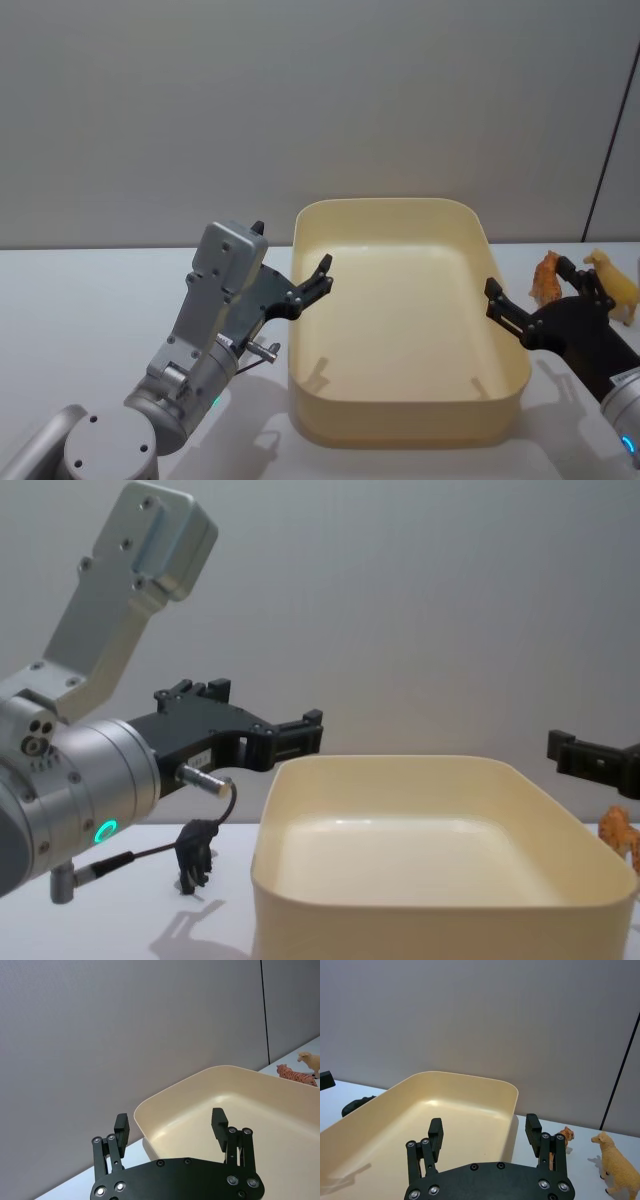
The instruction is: Pick up the toy alternately with two hands and place it into the central storage box.
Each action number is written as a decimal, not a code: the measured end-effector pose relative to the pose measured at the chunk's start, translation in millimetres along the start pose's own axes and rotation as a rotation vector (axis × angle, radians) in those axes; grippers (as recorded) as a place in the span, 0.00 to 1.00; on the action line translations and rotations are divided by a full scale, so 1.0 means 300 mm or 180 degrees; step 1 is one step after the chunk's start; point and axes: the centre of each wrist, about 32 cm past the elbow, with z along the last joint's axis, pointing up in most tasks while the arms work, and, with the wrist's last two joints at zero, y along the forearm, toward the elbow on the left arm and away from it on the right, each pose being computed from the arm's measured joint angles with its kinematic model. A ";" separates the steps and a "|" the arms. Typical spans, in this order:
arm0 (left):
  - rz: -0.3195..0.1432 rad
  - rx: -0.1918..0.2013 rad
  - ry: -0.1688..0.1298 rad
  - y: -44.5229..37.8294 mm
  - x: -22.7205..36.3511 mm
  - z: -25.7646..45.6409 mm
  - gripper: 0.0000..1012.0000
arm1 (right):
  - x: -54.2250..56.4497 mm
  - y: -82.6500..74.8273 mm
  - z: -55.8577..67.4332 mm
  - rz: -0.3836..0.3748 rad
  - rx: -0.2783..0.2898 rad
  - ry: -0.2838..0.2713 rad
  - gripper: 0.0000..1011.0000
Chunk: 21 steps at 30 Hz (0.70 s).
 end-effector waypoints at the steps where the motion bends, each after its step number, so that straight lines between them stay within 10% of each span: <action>1: 0.0000 0.0000 0.0000 0.000 0.000 0.000 0.99 | 0.000 0.000 0.000 0.0000 0.0000 0.0000 0.99; 21: 0.0000 0.0000 0.0000 0.000 0.000 0.000 0.99 | 0.000 0.000 0.000 0.0000 0.0000 0.0000 0.99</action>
